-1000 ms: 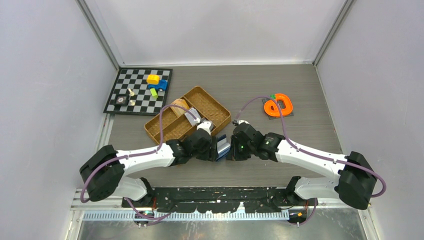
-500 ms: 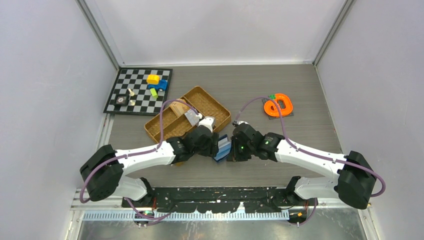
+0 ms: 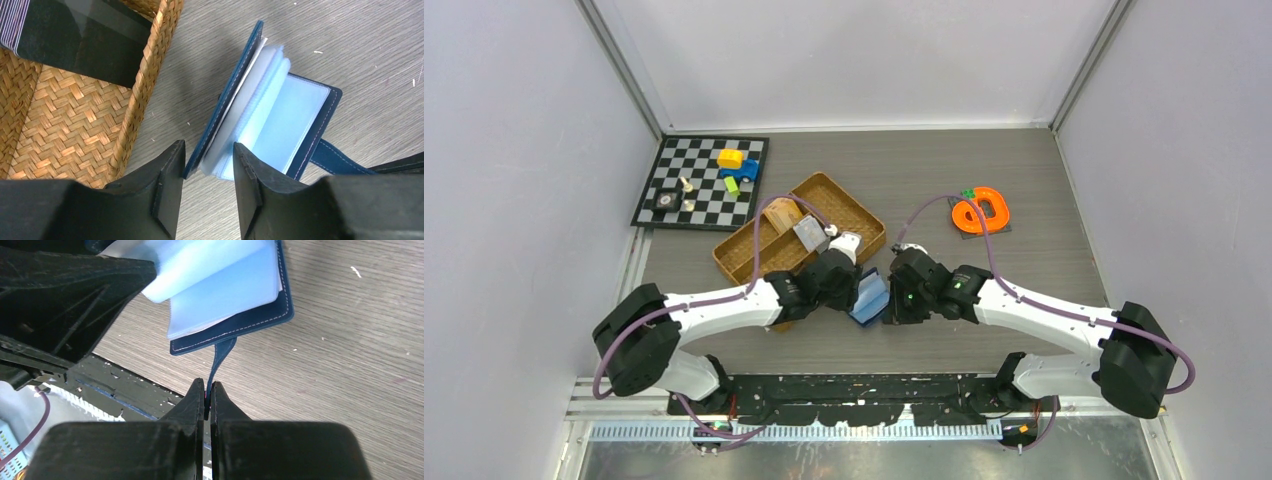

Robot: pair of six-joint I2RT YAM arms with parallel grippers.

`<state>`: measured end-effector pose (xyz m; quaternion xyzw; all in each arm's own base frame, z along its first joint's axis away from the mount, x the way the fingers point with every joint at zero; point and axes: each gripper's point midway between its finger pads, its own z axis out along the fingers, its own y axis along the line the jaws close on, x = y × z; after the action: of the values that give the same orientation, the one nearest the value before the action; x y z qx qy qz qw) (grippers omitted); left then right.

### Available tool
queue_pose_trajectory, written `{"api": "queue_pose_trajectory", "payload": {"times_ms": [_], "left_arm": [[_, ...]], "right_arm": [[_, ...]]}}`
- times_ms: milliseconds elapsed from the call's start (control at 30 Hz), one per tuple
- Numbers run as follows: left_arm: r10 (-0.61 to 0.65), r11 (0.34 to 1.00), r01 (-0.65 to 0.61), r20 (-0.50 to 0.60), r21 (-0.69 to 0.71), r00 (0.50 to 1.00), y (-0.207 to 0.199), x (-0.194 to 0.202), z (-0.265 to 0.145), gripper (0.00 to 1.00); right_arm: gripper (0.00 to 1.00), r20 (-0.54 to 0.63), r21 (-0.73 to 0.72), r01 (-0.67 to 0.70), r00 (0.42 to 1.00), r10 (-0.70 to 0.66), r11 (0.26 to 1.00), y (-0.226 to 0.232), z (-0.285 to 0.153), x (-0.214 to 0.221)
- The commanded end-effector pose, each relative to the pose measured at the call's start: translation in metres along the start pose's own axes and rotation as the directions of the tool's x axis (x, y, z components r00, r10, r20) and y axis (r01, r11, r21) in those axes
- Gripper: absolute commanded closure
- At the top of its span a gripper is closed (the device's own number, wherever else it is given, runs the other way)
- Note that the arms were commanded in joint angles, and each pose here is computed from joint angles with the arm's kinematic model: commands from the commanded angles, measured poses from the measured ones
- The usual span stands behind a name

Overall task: Put the credit cards into the card holder
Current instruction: Open the card holder at the center of the board.

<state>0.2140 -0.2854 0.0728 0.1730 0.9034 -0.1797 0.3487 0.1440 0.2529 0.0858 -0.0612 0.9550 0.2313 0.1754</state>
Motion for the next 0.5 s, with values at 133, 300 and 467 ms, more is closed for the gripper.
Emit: {"api": "queue_pose_trajectory", "payload": {"times_ms": [133,300,467], "left_arm": [[0.048,0.998,-0.049,0.027,0.030,0.998,-0.014,-0.015,0.006,0.74],[0.021,0.998,-0.022,0.010,0.060,1.000,-0.020,-0.011,0.004,0.92],[-0.080,0.993,0.083,-0.036,0.086,0.996,-0.024,0.006,-0.001,1.00]], "right_arm": [[1.00,0.064,0.117,0.015,0.998,-0.022,0.993,-0.017,-0.010,-0.014],[0.99,0.093,0.275,0.002,0.995,-0.029,0.962,-0.045,-0.015,-0.025],[0.99,0.109,0.369,-0.042,0.994,0.002,0.928,-0.076,-0.013,-0.041]]}}
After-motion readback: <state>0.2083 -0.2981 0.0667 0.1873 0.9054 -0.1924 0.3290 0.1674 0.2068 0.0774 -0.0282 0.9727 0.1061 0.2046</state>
